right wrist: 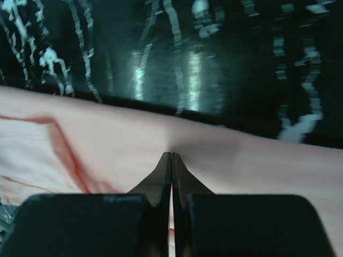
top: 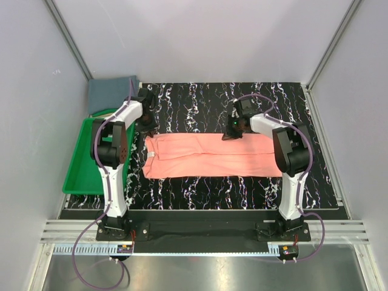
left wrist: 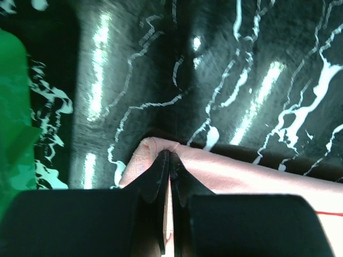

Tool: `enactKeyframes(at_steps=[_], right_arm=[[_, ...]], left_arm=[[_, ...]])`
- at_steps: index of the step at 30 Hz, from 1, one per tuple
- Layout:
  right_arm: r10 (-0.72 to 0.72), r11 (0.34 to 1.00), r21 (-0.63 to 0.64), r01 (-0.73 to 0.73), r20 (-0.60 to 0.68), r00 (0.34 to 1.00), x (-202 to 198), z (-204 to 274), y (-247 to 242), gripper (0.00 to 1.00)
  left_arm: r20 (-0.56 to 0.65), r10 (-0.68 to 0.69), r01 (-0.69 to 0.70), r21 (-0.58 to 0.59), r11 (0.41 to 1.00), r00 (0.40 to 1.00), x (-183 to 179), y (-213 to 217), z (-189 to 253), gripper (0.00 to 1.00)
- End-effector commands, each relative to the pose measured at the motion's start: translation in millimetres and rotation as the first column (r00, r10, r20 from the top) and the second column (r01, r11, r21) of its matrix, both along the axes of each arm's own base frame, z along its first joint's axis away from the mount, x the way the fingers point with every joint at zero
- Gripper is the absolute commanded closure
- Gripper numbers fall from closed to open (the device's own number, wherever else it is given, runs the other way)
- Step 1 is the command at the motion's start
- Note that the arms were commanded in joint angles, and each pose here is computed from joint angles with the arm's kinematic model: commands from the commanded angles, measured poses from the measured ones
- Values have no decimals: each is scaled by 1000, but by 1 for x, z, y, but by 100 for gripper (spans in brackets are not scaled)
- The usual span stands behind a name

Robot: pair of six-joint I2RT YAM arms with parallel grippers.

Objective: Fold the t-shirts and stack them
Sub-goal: Fold the tshirt

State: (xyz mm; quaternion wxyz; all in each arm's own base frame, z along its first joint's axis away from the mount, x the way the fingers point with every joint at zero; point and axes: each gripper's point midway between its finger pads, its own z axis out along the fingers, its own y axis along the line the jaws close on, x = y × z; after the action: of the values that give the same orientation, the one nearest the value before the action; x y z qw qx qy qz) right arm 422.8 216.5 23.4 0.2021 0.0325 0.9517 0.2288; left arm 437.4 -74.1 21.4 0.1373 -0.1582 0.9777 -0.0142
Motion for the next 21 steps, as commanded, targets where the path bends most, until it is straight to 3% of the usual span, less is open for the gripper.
enactKeyframes(at_steps=[1,11,16,21], right_arm=[[-75,996,-38,76,12,997,12,-4,-34,100],[-252,965,-76,250,-19,968,23,-17,-98,100],[-327,943,-70,327,14,945,43,-8,-122,100],[-370,929,-22,370,24,929,59,7,-138,100]], left_arm=[[58,21,-22,18,1000,998,23,11,7,94],[94,-24,38,-151,988,995,60,-25,-2,94],[203,-31,82,-244,966,979,106,-46,14,94],[366,-46,202,-401,894,929,157,-70,63,89]])
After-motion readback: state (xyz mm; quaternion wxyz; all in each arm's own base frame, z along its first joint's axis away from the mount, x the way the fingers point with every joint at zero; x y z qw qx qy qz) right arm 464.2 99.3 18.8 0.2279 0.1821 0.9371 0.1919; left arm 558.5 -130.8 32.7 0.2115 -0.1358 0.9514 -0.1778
